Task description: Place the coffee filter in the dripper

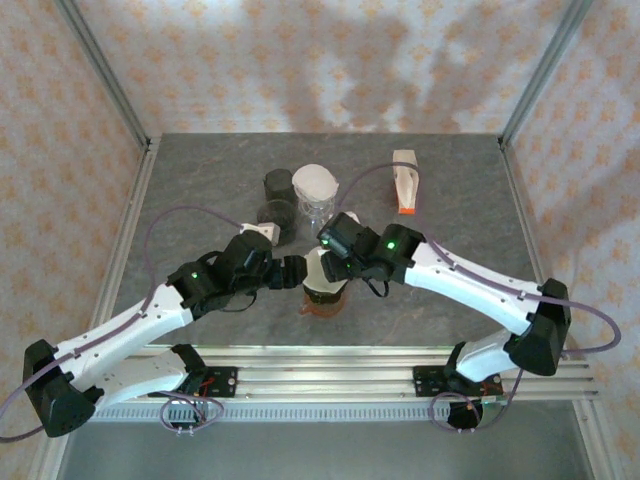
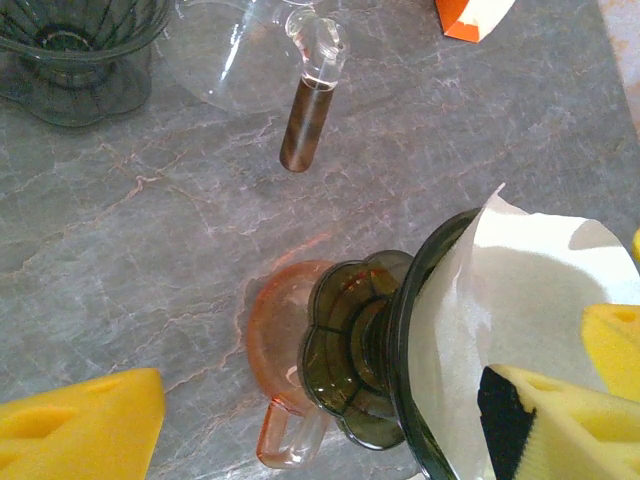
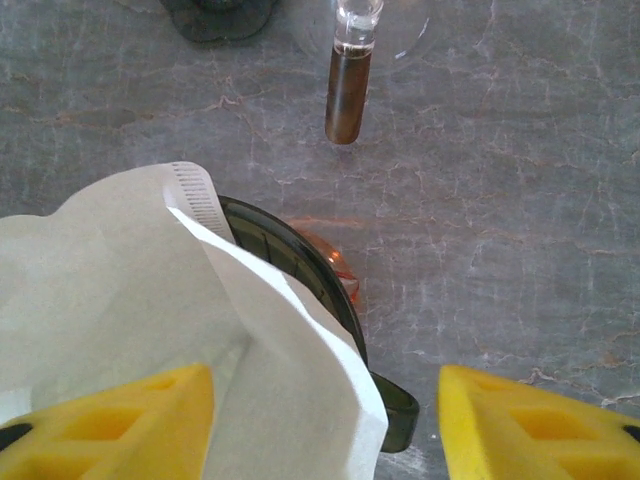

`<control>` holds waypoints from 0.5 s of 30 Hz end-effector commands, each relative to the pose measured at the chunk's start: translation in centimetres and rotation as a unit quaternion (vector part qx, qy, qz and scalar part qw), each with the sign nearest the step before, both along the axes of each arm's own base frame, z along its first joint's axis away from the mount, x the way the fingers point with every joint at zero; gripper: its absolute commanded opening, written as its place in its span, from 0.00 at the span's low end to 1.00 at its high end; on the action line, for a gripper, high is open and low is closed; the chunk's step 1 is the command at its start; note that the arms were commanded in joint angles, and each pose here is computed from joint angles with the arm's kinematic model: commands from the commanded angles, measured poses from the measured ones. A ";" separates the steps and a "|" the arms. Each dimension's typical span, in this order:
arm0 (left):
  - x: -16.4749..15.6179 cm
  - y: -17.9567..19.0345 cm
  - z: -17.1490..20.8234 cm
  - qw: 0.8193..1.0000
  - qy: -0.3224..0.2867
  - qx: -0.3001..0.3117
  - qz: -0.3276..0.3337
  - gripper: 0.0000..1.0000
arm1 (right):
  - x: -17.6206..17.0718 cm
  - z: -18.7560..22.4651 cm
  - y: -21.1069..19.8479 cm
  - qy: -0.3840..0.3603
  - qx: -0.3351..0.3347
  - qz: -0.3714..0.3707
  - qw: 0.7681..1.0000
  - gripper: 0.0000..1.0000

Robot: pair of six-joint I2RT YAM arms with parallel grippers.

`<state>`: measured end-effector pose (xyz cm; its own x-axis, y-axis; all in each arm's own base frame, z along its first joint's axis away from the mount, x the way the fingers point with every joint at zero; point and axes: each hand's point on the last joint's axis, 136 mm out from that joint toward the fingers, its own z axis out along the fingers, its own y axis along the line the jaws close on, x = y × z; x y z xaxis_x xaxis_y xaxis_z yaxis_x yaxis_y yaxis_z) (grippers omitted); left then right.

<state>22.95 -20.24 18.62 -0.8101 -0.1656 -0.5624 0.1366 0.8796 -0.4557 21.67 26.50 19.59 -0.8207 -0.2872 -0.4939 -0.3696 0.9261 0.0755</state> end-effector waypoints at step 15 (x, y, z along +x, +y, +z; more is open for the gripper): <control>-0.8 -0.1 0.8 0.999 -0.014 -0.037 -0.016 0.98 | 0.8 -2.1 0.9 0.018 -0.031 0.004 0.999 0.64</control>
<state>22.41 -19.87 19.44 -0.7957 -0.1855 -0.5765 0.1544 0.8584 -0.4893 21.83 27.21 16.55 -0.8431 -0.3334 -0.4219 -0.3800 0.9245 0.0289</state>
